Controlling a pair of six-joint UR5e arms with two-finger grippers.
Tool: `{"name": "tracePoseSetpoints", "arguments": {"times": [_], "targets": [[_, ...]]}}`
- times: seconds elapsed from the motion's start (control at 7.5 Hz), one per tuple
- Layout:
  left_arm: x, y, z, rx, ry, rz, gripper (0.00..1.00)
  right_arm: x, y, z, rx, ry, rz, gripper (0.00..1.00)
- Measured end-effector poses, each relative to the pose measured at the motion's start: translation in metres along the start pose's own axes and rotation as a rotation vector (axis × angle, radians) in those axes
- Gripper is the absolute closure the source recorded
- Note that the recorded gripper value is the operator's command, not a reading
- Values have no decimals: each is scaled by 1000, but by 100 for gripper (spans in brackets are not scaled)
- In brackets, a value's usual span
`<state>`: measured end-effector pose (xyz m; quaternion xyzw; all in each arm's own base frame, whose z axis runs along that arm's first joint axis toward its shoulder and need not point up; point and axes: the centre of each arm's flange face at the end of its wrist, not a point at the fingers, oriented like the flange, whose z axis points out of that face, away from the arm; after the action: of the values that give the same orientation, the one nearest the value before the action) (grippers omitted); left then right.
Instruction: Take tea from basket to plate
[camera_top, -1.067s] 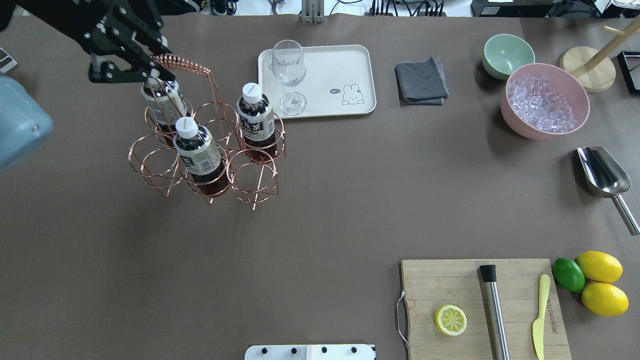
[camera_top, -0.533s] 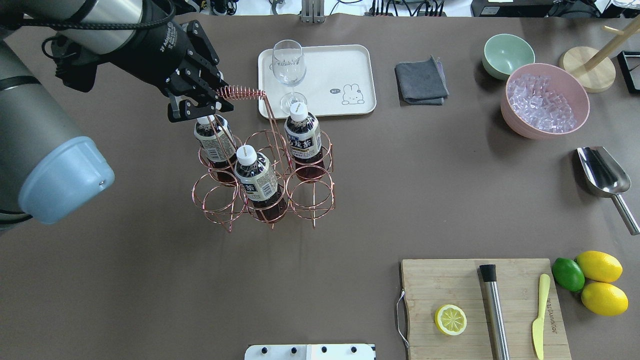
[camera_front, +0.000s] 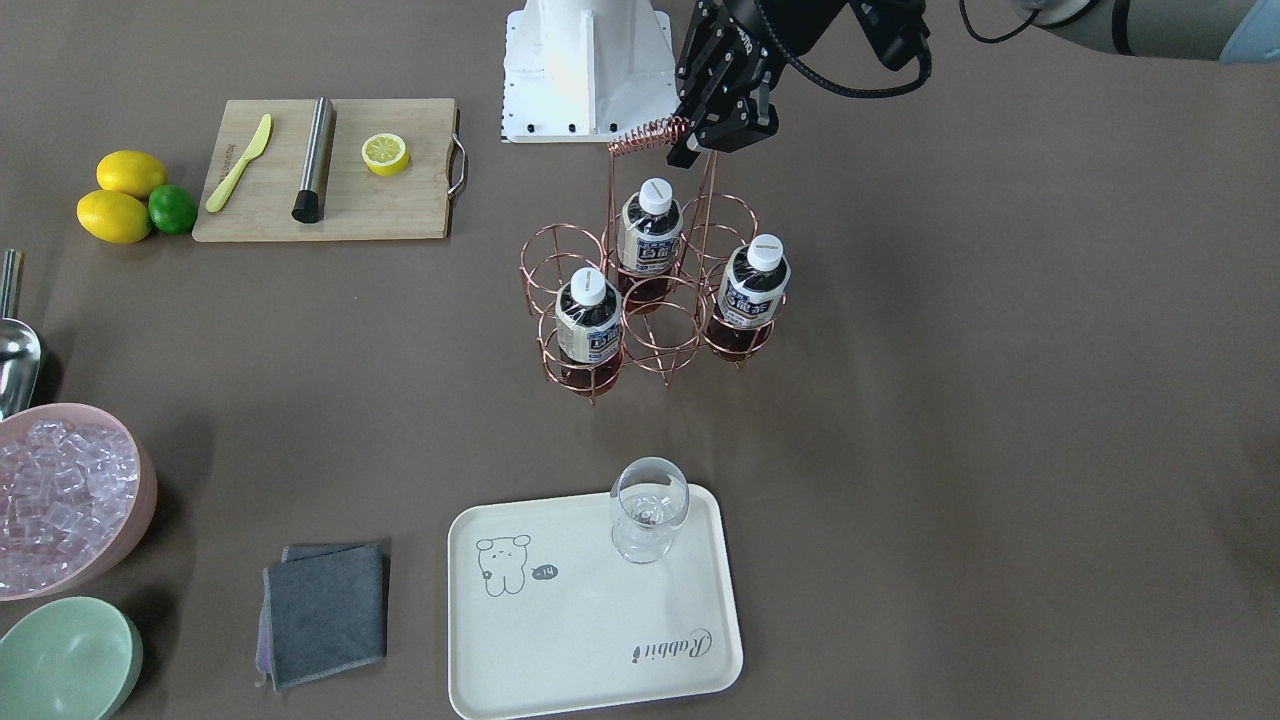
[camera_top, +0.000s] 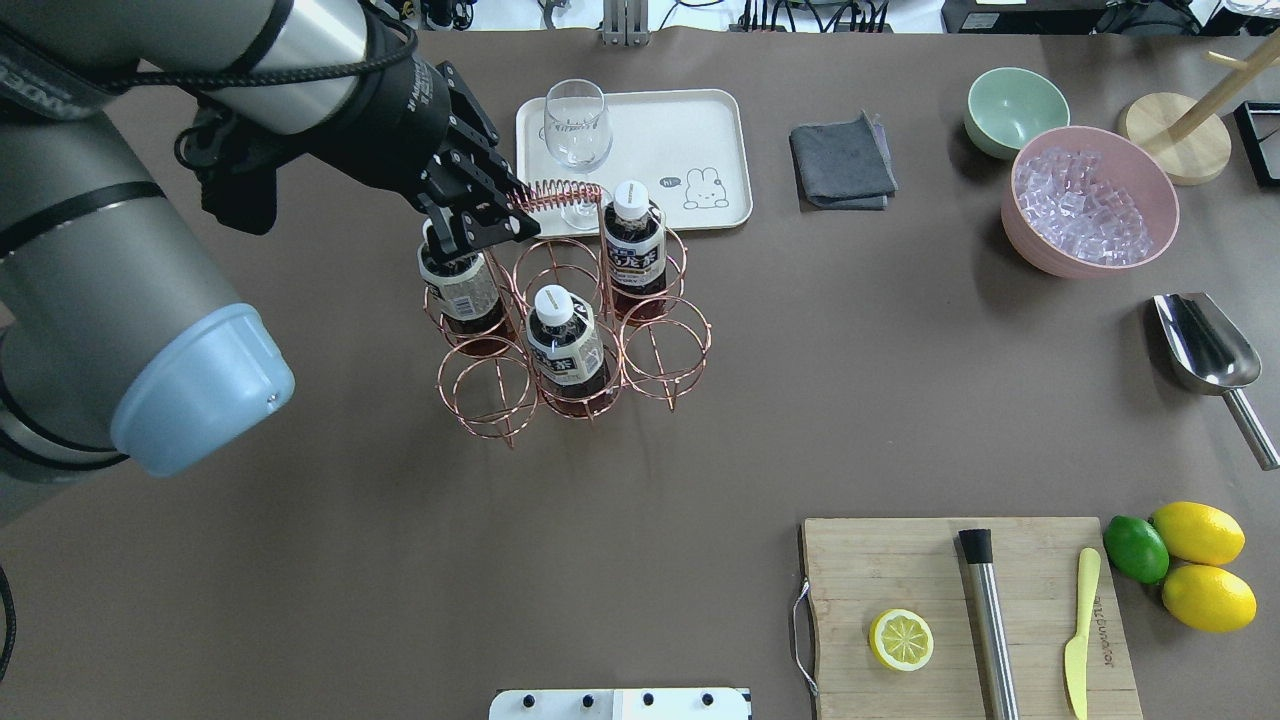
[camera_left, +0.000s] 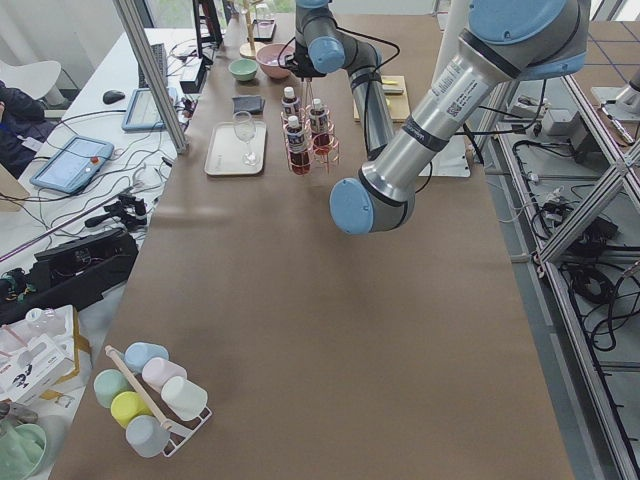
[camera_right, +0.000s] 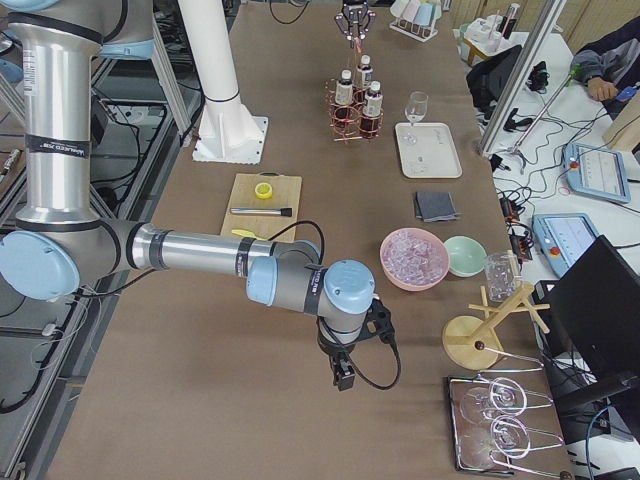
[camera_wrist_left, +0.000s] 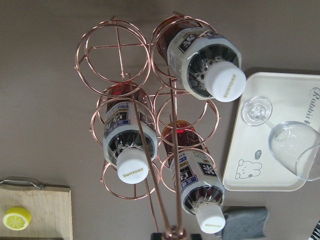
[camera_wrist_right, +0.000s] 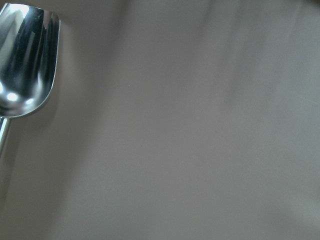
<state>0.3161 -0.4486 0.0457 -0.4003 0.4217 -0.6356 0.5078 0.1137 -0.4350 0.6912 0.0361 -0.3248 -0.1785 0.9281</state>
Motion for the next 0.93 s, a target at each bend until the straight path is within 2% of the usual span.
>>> {"name": "tracePoseSetpoints", "arguments": {"times": [0.27,0.93], "targets": [[-27,14,24,-5,-17,-35,100,0,3,2,-5,-4,5,0],[-65,32,46,-19,-64,-57,100,2,6,6,-11,-6,12,0]]}}
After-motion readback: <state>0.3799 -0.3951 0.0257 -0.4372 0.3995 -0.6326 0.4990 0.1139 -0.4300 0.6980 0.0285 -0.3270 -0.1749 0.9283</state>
